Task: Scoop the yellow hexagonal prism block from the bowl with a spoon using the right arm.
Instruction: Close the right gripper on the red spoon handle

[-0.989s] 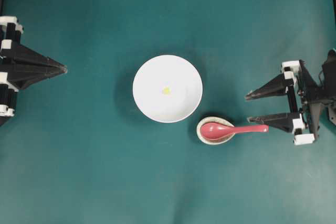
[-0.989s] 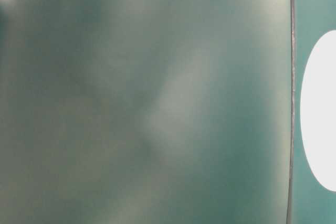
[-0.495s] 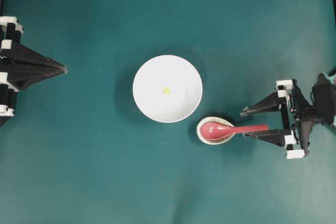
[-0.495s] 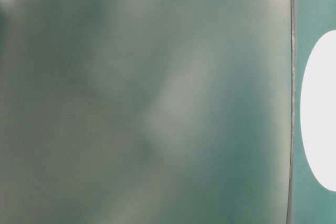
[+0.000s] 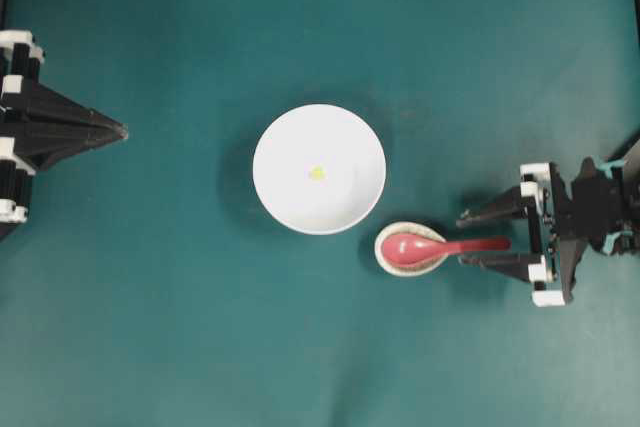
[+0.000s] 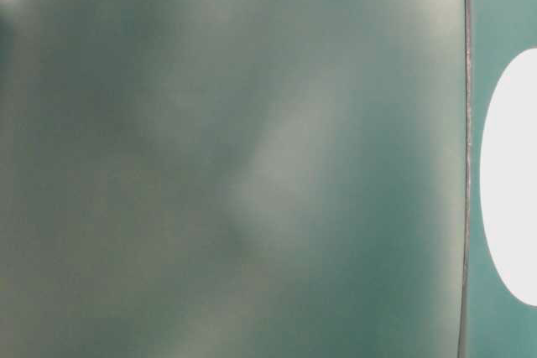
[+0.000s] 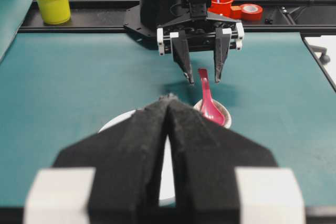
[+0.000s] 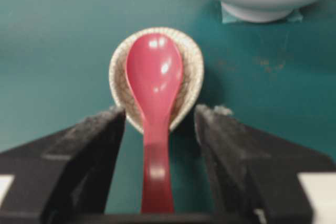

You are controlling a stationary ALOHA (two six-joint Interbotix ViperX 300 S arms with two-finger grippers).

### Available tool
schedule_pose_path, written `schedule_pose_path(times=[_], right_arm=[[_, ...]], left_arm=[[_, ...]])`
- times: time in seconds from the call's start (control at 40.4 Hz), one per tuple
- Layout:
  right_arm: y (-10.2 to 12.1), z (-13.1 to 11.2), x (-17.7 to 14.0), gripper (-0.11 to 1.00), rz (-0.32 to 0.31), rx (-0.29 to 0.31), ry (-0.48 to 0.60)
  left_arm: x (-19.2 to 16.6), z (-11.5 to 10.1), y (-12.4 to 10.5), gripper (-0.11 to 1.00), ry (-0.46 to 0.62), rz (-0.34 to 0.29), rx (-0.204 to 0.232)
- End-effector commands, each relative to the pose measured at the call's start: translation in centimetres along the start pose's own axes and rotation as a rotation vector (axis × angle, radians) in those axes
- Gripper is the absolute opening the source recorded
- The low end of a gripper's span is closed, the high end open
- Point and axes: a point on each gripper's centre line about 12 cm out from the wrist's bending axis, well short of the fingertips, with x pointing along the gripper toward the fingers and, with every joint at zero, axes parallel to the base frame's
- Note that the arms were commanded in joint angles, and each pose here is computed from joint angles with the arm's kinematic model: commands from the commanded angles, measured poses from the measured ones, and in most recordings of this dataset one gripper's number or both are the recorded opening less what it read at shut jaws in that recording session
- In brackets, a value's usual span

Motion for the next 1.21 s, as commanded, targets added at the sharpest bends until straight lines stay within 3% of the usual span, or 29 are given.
schedule_pose_path(times=[0.0,0.964,1.187], right_arm=[[0.4,0.1,0.1,0.60,0.015,0.001,-0.020],[0.8,-1.5,0.9,0.59,0.013,-0.016,0.050],[0.8,-1.5,0.9,0.51,0.013,-0.016,0.050]], left_arm=[[0.2,1.1,0.1,0.00,-0.029,0.002,0.002],[0.2,1.1,0.1,0.00,-0.029,0.002,0.002],[0.2,1.2,0.0,0.00,-0.031,0.000,0.002]])
